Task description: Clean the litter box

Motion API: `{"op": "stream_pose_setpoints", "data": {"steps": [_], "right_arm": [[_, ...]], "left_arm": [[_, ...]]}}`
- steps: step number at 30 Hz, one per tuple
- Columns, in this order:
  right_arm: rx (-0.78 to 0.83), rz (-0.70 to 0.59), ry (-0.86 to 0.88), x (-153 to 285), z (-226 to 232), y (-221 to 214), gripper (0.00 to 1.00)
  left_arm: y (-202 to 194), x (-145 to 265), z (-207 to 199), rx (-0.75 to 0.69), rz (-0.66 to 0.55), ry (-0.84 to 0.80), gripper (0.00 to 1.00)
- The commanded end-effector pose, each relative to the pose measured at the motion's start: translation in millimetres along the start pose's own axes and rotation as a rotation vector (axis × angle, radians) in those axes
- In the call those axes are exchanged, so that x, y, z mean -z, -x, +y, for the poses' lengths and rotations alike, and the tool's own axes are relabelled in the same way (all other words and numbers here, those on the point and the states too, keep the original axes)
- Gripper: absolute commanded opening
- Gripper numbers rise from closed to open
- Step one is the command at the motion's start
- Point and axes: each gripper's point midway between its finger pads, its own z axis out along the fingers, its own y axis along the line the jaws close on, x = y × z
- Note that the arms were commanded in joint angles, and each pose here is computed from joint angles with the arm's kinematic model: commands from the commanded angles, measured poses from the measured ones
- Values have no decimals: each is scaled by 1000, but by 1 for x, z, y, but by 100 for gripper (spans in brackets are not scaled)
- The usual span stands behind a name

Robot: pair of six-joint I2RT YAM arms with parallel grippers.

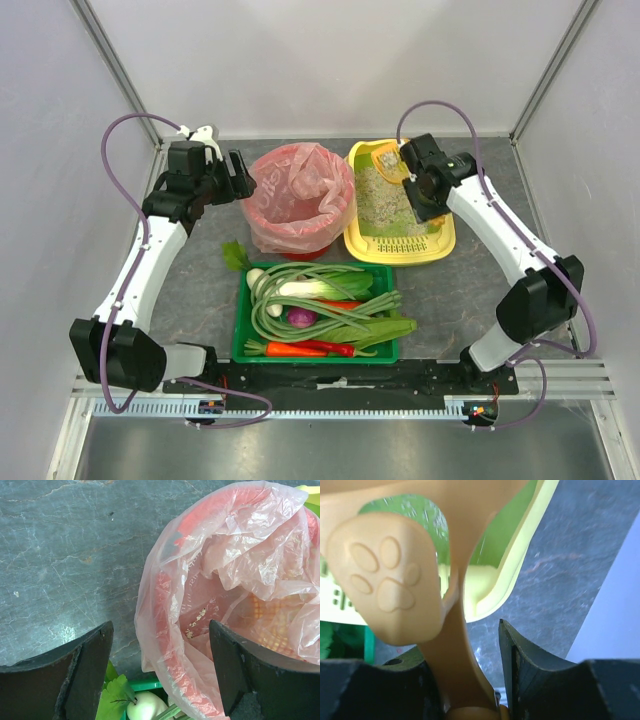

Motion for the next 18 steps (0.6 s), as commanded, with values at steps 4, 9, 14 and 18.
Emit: {"op": "stream_pose_setpoints", "data": {"steps": [4, 9, 14, 18], "right_arm": [[47, -255, -146, 63, -7, 62, 0], [94, -360, -165, 85, 8, 92, 0], [216, -403, -203, 89, 35, 113, 0], [289, -424, -213, 92, 55, 126, 0]], "left_arm": [[11, -2, -7, 28, -32, -28, 83], [9, -1, -7, 29, -28, -30, 83], [7, 0, -6, 27, -29, -27, 83], [6, 1, -4, 24, -29, -21, 83]]}}
